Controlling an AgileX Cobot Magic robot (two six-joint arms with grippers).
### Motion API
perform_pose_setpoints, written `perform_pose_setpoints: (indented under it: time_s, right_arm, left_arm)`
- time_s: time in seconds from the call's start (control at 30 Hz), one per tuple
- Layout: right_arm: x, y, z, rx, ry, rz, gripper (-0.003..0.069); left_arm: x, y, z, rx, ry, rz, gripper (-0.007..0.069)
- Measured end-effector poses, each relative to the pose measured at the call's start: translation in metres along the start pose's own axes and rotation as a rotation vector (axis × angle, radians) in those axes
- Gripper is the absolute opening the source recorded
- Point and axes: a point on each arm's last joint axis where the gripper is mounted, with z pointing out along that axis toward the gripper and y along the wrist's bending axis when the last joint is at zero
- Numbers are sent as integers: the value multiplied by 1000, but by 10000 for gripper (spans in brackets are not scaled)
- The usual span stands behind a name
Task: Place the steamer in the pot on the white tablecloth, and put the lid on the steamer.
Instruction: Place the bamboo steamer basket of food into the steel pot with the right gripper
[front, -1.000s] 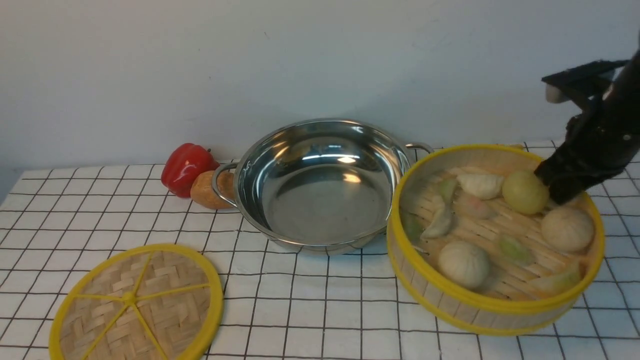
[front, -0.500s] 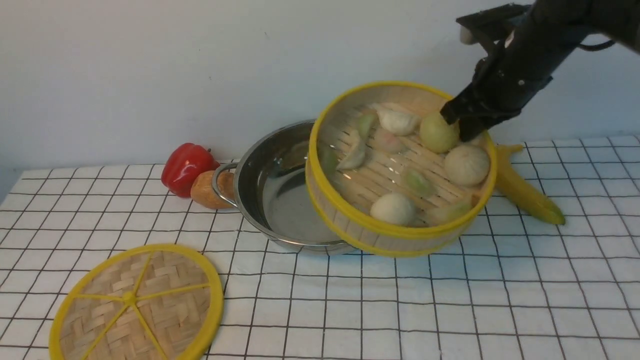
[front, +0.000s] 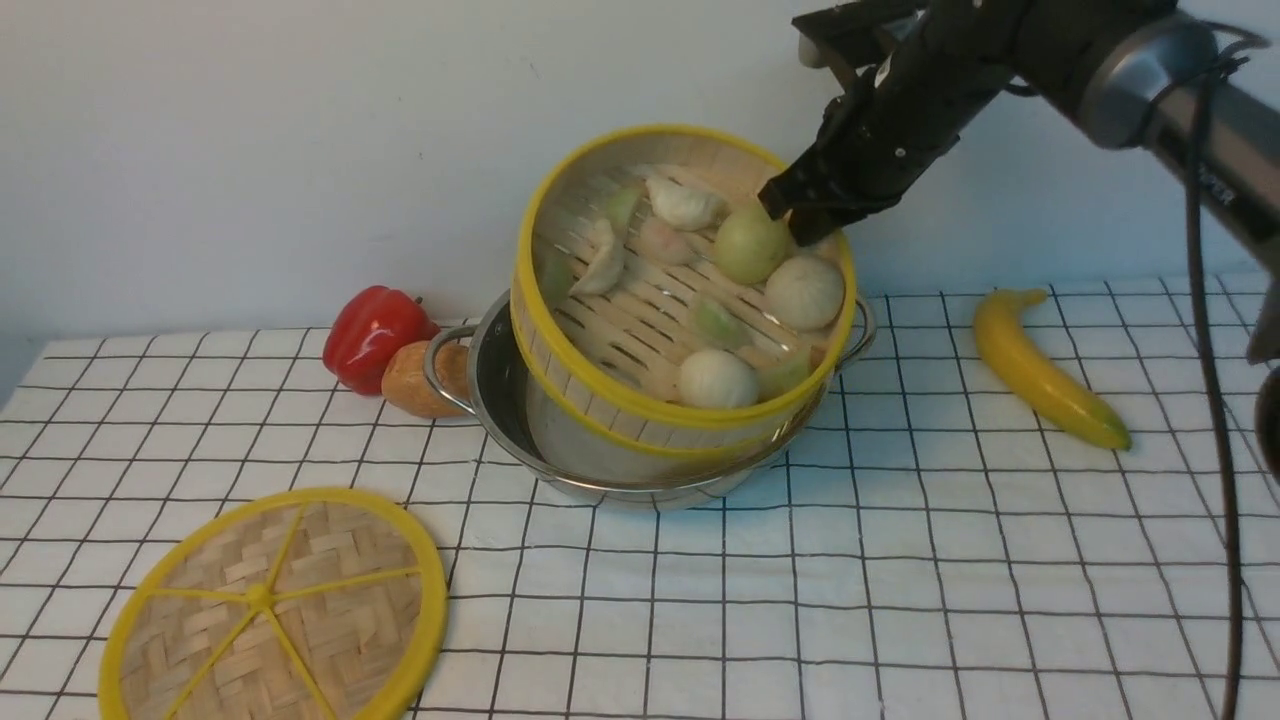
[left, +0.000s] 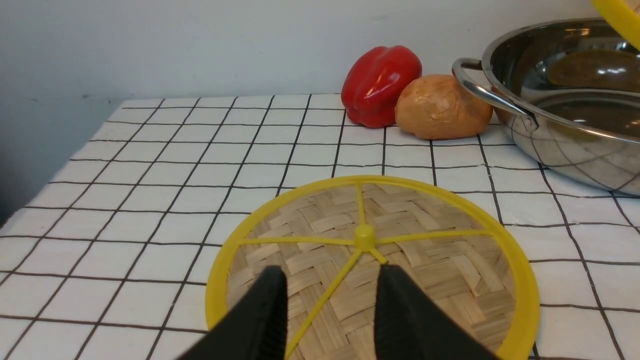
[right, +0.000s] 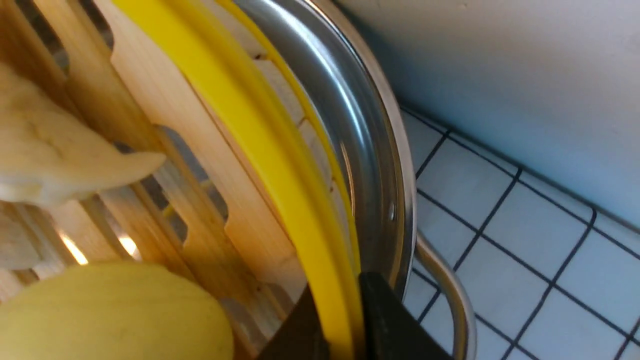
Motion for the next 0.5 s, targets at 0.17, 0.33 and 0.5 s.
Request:
perform_pose_setpoints:
  time_s: [0.17, 0.33, 0.5]
  right_arm:
    - [1, 2, 15, -23, 8, -3, 59]
    - [4, 6, 28, -35, 28, -15, 59]
    - [7, 5, 41, -24, 37, -27, 59]
  left_arm:
    - [0, 0, 0, 0, 0, 0, 243]
    - [0, 0, 0, 0, 0, 0, 243]
    - [0, 0, 0, 0, 0, 0, 243]
